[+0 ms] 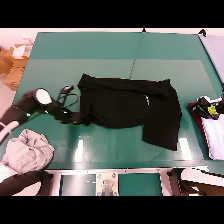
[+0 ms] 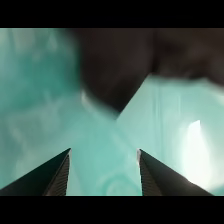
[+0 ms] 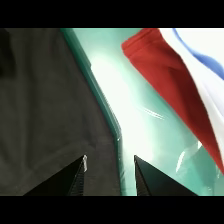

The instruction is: Fold the shirts.

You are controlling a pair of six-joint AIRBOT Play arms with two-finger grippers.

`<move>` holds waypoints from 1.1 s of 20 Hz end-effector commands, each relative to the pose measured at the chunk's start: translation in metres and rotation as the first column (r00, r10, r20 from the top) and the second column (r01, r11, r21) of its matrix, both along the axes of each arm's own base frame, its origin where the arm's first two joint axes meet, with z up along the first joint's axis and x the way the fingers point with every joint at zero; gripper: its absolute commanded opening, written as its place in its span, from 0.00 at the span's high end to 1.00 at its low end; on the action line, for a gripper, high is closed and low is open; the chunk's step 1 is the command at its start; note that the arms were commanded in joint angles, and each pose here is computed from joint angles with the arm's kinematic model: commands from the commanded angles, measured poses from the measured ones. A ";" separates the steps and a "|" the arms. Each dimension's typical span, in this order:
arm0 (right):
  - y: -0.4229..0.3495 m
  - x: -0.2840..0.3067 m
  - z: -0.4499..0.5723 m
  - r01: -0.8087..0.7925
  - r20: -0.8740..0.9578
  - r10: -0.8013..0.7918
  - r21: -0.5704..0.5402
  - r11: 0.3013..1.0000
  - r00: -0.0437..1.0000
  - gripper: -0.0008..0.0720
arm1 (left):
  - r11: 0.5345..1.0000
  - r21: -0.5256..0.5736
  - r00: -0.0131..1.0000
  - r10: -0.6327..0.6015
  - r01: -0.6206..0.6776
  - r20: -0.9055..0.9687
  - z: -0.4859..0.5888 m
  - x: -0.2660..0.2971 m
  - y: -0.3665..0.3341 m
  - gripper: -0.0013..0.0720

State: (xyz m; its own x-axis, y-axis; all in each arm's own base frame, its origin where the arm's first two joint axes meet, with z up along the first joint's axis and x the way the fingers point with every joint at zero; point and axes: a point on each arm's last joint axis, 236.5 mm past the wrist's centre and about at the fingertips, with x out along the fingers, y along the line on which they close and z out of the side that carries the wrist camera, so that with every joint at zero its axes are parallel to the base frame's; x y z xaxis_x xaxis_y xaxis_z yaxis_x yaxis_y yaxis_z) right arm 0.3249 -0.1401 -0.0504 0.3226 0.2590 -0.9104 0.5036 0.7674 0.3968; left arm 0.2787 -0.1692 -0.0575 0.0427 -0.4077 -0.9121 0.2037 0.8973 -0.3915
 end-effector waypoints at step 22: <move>-0.006 -0.006 -0.004 -0.012 -0.022 0.011 -0.032 0.999 1.000 0.50 | 0.977 -0.078 0.976 -0.204 0.198 -0.082 0.082 0.024 0.038 0.95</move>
